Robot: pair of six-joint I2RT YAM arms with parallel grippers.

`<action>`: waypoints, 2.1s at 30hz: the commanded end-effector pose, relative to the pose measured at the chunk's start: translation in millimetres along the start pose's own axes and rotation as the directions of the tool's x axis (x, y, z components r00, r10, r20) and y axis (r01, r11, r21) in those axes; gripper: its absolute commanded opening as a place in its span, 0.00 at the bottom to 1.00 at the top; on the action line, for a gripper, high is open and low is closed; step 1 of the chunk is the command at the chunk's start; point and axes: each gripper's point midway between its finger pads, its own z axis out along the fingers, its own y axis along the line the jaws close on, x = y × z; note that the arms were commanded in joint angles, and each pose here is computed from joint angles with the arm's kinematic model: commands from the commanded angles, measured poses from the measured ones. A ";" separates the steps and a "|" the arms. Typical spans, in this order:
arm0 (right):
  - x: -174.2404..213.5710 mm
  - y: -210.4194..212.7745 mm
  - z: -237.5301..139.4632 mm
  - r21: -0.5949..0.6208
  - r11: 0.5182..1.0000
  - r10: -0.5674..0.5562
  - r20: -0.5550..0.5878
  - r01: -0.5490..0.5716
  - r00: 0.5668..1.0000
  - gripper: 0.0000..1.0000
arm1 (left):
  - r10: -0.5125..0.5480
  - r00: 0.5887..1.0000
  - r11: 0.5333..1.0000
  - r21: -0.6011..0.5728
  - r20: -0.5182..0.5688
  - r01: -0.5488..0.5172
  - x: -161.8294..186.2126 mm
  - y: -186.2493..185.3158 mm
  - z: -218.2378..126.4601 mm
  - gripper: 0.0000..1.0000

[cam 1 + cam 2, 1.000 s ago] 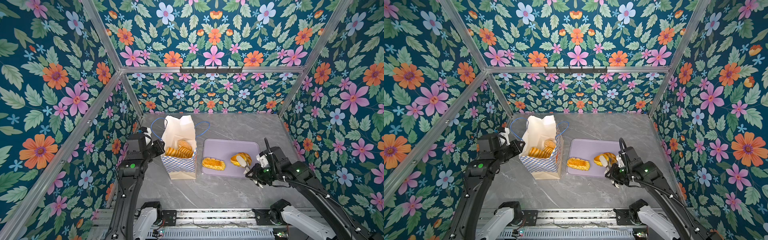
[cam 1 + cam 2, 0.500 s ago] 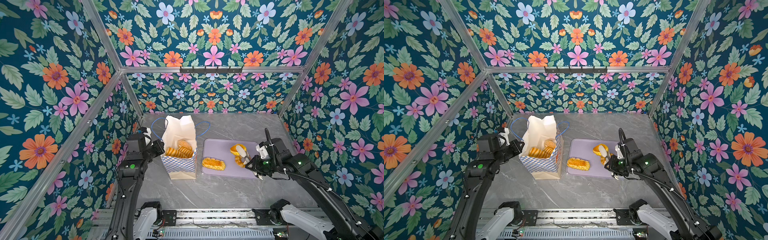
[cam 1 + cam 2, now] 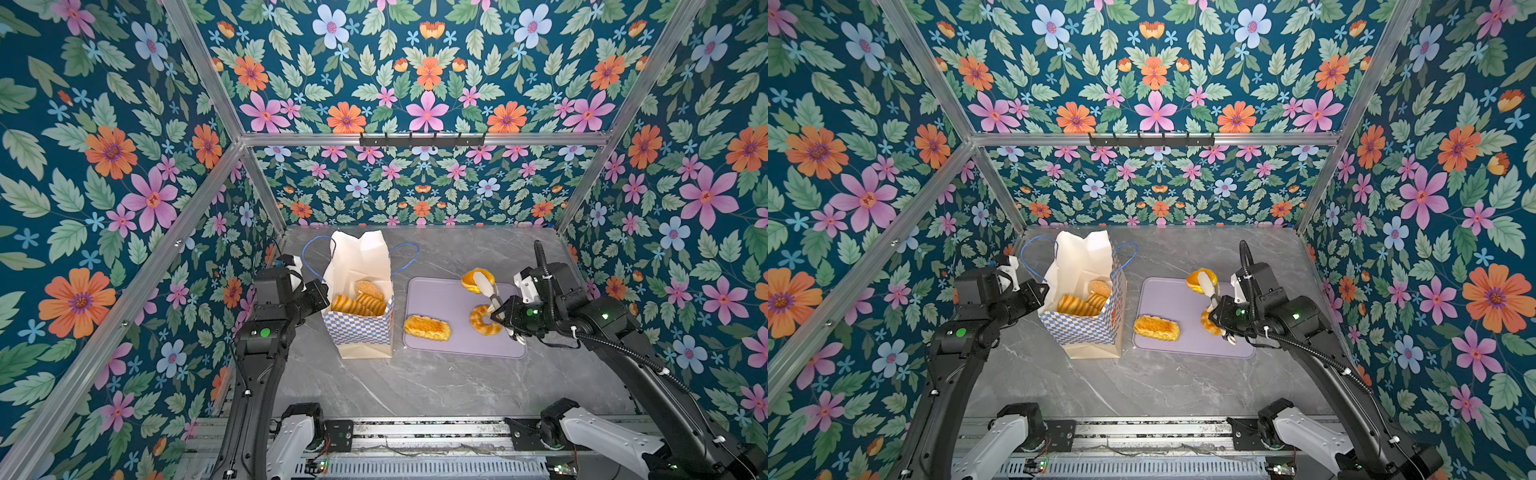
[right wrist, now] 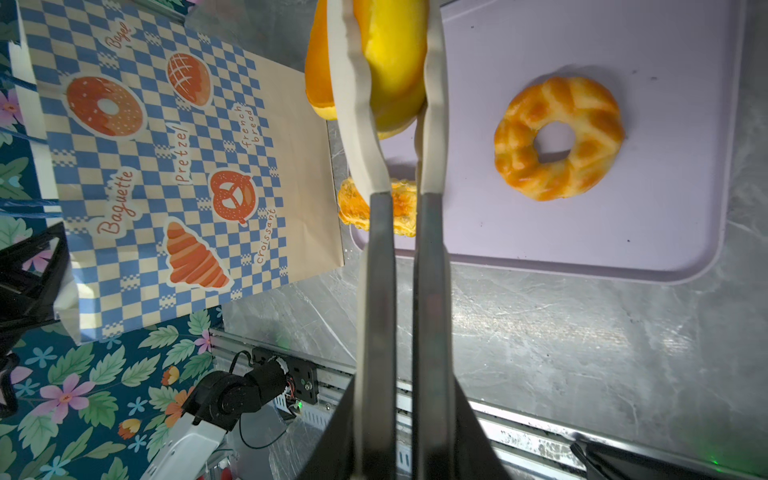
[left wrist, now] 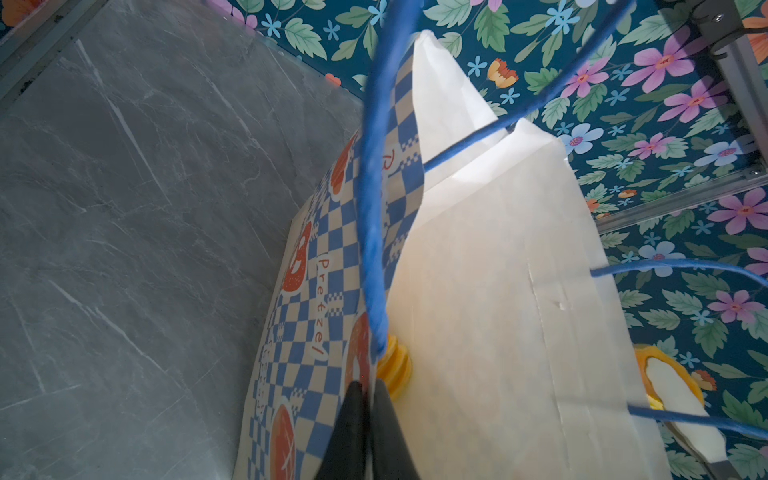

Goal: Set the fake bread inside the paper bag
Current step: 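Pinch the yellow tart with the tongs and lift it, then carry the yellow tart with the right gripper's tongs over the bag opening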

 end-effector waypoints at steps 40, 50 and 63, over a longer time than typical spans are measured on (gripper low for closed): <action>-62.5 79.0 -53.2 -0.125 0.972 -0.174 0.173 0.197 0.970 0.28 | -0.007 1.000 1.000 -0.009 0.011 0.007 -8.5 -4.1 -6.7 0.02; -79.1 116.6 -80.0 -0.228 0.939 -0.198 0.249 0.256 0.948 0.28 | -0.011 1.000 1.000 -0.026 0.009 0.011 -7.6 -0.6 -5.9 0.02; -74.7 172.5 -87.5 -0.309 0.870 -0.301 0.283 0.384 0.911 0.28 | -0.011 1.000 1.000 -0.022 0.009 0.011 -9.6 -2.2 -5.0 0.02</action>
